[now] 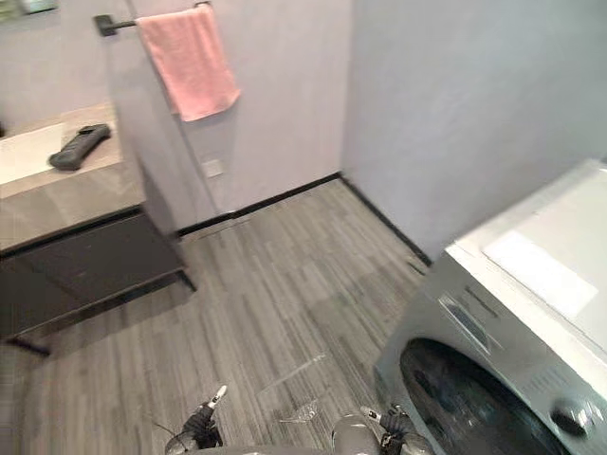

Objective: Pick up the laundry basket with both hands and put the clothes into the washing machine.

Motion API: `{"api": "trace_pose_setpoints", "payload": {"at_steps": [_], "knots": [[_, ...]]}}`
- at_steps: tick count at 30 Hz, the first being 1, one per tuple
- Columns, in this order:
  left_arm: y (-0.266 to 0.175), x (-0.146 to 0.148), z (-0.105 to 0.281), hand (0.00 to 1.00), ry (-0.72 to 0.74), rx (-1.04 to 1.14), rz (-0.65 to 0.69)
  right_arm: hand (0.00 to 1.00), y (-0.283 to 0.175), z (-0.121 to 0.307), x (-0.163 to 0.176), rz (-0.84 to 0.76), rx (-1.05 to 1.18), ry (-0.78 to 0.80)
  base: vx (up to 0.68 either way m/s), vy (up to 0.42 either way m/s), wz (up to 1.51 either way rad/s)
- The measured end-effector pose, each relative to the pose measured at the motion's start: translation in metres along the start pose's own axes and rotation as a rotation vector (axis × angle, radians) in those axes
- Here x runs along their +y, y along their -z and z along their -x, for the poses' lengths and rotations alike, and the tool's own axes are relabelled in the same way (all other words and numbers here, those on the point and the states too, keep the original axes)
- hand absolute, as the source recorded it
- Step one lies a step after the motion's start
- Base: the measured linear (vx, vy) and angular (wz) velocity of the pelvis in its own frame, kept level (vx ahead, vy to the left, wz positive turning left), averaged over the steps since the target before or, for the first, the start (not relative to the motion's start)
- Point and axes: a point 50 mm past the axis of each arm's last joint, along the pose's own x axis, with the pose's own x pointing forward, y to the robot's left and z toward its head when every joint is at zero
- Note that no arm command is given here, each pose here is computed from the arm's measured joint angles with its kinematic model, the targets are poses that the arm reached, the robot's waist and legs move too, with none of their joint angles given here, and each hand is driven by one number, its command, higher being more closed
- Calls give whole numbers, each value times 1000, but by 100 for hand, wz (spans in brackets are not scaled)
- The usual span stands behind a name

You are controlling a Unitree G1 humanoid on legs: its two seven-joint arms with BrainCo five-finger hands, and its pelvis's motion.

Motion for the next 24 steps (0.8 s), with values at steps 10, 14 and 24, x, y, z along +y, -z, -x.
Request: {"api": "trace_pose_setpoints", "payload": {"at_steps": [10,14,24], "knots": [[-12,5,-2,0,13,-33,-93,0,19,2,-5,-87,64,45,131,-263,79],[-10,-1,-2,0,44,-26,-181,0,25,5,-17,-149,78,98,-102,52,81],[10,32,1,0,-27,73,-286,0,69,22,-34,-203,191,162,-60,89,35]]}}
